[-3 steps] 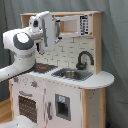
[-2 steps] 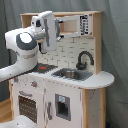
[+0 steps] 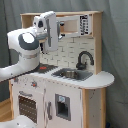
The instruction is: Play with the kitchen
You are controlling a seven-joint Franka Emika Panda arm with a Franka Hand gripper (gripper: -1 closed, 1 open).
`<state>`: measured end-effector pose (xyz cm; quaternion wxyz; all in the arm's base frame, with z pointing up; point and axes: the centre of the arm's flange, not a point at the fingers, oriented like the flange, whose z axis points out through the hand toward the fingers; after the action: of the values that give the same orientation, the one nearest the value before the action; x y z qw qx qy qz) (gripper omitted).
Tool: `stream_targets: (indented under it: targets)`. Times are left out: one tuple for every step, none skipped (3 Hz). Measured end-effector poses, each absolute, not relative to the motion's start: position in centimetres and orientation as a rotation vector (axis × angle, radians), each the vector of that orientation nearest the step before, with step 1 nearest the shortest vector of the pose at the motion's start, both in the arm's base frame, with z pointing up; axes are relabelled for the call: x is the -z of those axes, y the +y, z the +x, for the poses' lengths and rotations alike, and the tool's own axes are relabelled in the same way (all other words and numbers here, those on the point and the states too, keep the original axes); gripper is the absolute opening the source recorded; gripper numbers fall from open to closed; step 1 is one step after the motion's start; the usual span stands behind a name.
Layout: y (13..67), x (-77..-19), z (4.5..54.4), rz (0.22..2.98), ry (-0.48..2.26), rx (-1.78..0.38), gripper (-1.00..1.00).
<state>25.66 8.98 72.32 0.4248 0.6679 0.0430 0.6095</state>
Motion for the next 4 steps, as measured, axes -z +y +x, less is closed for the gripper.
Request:
stream_targets:
  targets:
    - [7.9,-71.7,27.7,1.700,0.120,-1.541,-1.00]
    - [8.3,-71.2,30.1,1.727,0.151,-1.556,-1.00]
    - [9.8,-71.3,32.3,1.740,0.177,-1.568,-1.00]
    - [11.9,-72.1,34.0,1.735,0.204,-1.592,-1.00]
